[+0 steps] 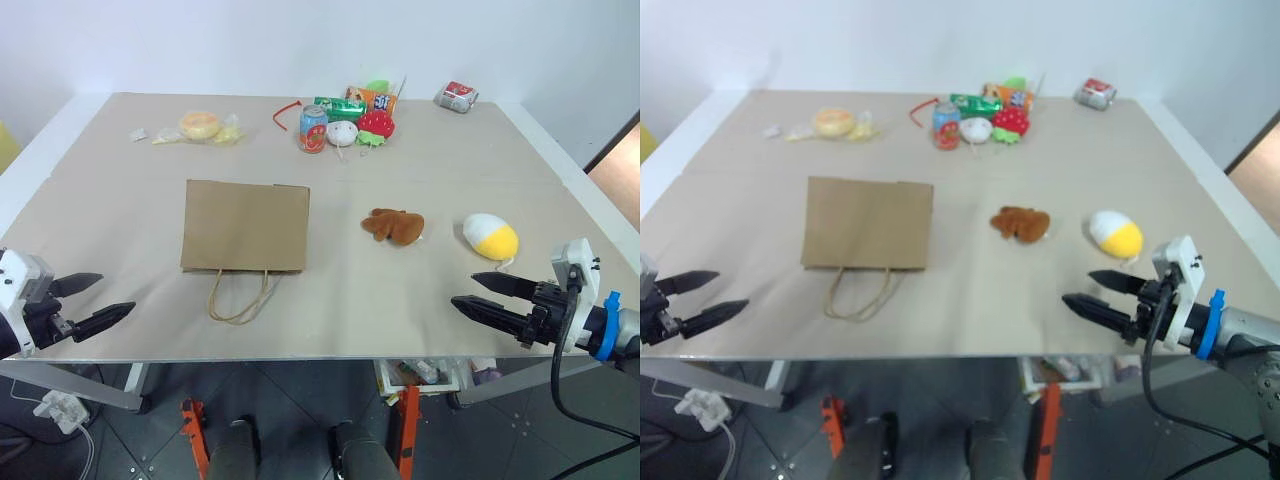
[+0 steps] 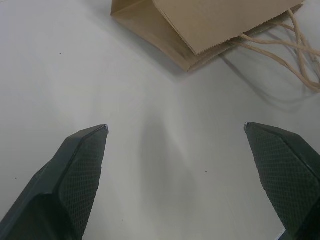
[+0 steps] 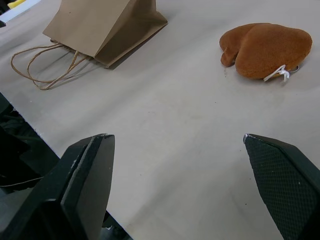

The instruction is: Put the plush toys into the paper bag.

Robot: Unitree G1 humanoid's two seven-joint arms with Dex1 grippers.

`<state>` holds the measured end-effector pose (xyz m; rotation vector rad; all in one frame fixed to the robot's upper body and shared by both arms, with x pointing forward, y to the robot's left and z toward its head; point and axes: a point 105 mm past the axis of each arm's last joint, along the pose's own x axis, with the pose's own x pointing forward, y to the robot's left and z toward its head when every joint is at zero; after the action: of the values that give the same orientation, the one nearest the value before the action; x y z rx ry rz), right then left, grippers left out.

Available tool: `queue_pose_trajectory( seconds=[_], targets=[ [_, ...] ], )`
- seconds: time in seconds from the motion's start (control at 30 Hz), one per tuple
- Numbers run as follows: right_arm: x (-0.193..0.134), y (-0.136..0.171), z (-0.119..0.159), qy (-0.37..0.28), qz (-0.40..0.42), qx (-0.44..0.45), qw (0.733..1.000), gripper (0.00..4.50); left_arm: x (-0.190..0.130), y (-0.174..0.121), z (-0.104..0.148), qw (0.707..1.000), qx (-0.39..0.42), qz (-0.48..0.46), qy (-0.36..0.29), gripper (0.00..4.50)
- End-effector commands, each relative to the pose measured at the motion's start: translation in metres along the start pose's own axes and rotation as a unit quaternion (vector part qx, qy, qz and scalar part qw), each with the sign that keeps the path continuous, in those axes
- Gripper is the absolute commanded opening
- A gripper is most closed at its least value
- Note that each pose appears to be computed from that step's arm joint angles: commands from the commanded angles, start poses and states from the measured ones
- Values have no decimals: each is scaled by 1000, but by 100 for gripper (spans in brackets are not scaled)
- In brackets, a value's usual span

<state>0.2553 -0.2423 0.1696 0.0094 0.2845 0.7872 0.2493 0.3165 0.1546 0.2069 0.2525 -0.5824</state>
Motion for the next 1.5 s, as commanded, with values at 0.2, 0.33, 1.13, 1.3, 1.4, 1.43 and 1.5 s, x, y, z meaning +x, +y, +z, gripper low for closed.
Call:
queue_pose_trajectory(
  seconds=[0.2, 0.33, 1.13, 1.3, 1.4, 1.43, 1.5],
  targets=[
    [5, 5, 13, -10, 21, -24, 999, 444, 4, 2, 16, 999, 41, 1, -11, 450],
    [14, 20, 23, -10, 58, -45, 997, 444, 13, 1, 36, 994, 97, -13, -43, 450],
    [52, 85, 27, -8, 179, -82, 980, 444, 85, -55, 58, 861, 459, -198, -96, 450],
    [51, 82, 31, -19, 169, -81, 982, 444, 90, -61, 51, 850, 469, -225, -82, 450],
    [51, 82, 31, -19, 167, -80, 982, 444, 96, -64, 52, 851, 463, -229, -92, 450],
    [51, 83, 30, -19, 167, -79, 983, 444, 99, -67, 54, 850, 462, -232, -98, 450],
    [51, 84, 29, -19, 166, -77, 983, 449, 104, -74, 58, 850, 454, -246, -107, 425]
  ],
)
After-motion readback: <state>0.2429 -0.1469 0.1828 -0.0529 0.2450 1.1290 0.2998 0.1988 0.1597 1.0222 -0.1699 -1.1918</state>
